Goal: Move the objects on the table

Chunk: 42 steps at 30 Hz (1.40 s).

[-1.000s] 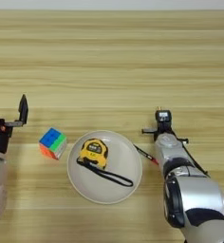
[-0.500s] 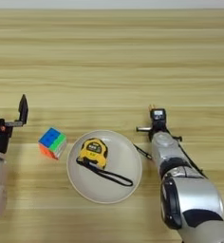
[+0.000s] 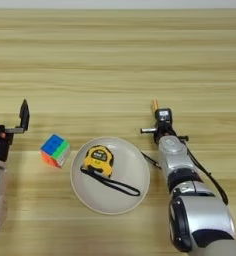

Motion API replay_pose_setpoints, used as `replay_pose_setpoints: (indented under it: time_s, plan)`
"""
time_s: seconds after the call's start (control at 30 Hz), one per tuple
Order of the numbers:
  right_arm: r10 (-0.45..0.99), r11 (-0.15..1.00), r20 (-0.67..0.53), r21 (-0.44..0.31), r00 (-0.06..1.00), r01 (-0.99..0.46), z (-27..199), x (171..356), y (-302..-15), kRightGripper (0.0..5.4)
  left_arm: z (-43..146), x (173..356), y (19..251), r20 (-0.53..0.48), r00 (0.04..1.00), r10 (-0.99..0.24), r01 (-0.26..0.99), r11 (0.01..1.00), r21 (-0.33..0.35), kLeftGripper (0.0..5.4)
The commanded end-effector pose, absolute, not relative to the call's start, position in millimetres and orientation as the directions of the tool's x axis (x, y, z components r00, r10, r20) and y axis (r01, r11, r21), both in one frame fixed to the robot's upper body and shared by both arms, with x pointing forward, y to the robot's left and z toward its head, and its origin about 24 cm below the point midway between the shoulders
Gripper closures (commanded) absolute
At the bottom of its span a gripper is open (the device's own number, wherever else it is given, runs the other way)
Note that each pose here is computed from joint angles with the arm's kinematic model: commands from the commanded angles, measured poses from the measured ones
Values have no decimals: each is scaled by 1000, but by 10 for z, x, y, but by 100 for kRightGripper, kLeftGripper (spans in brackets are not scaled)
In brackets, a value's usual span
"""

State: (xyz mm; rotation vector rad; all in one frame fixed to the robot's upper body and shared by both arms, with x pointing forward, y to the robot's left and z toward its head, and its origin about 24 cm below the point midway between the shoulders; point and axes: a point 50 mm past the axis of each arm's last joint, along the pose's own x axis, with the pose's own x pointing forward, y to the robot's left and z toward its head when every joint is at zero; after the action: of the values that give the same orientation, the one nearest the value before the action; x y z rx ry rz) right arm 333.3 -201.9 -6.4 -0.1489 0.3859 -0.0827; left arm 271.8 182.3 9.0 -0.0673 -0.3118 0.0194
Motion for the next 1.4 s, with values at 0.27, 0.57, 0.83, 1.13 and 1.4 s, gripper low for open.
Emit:
replay_pose_setpoints:
  time_s: [0.27, 0.57, 0.83, 1.13, 1.4]
  plan:
    - [77, 982, -145, -161, 986, -100, 547, 3230, -1928, 530, 102, 2744, 1808, 308, 951, 30, -8, 997, -73, 0]
    - [177, 961, -127, -193, 976, -199, 759, 3062, -1905, 530, 100, 2751, 1799, 306, 952, 29, -7, 997, -74, 0]
    - [337, 899, -214, -216, 917, -381, 769, 2841, -1884, 530, 102, 2754, 1806, 305, 952, 28, -6, 997, -72, 0]
    - [540, 769, -352, -162, 765, -618, 680, 2505, -1796, 530, 107, 2762, 1819, 305, 952, 29, -7, 997, -71, 0]
    - [589, 741, -446, -33, 674, -670, 483, 2363, -1780, 530, 110, 2767, 1823, 306, 952, 28, -7, 997, -70, 0]
